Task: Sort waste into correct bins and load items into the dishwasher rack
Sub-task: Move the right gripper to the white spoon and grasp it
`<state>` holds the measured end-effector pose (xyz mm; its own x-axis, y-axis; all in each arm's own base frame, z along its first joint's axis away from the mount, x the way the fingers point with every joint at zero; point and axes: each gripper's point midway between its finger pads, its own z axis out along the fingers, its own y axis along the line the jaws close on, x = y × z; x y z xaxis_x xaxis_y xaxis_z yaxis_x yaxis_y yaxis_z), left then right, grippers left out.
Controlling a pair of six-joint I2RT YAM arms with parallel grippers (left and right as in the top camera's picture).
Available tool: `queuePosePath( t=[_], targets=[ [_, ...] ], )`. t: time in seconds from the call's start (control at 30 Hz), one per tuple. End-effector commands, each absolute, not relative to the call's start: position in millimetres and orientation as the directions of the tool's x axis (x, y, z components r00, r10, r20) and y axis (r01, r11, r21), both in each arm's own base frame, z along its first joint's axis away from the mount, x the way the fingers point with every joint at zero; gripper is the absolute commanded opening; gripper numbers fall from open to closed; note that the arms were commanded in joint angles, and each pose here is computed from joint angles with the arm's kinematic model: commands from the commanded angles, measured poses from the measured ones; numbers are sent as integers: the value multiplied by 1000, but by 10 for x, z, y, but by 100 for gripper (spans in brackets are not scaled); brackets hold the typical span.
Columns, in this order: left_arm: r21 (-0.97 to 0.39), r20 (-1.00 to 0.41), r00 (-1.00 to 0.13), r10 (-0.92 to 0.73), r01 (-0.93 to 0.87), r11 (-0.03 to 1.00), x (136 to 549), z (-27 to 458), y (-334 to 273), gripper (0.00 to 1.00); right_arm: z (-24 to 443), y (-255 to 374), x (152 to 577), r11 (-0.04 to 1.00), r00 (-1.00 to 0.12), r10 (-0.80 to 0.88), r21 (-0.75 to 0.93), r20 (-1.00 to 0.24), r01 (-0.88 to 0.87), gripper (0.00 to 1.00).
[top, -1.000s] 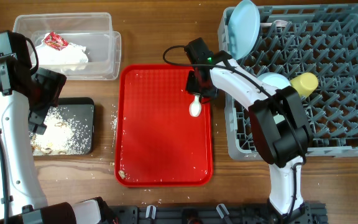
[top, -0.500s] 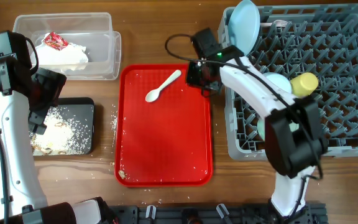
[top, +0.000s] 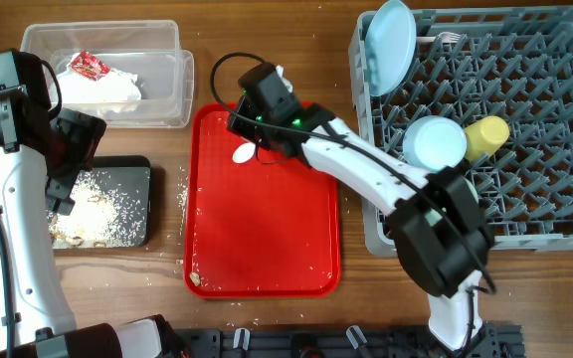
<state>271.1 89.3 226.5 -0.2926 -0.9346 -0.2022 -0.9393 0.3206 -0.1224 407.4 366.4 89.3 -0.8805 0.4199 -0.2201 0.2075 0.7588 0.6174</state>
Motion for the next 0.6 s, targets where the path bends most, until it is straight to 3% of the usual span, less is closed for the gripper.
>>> queuePosePath(
  t=[0.0, 0.2, 0.37, 0.57],
  targets=[
    [-137, -213, -281, -936, -940, 313, 2709, 2316, 915, 100, 488, 3480, 4206, 734, -822, 543, 571, -169, 368, 44],
    [-136, -213, -281, -936, -940, 313, 2708, 2316, 915, 100, 326, 3498, 4288, 748, -824, 531, 568, -200, 344, 43],
    [-136, -213, -281, -936, -940, 313, 2708, 2315, 915, 100, 226, 3628, 4317, 723, -836, 523, 608, -169, 330, 28],
    [-137, -213, -281, -936, -940, 313, 2709, 2316, 915, 100, -97, 3515, 4169, 762, -850, 511, 525, -128, 379, 5]
  ],
)
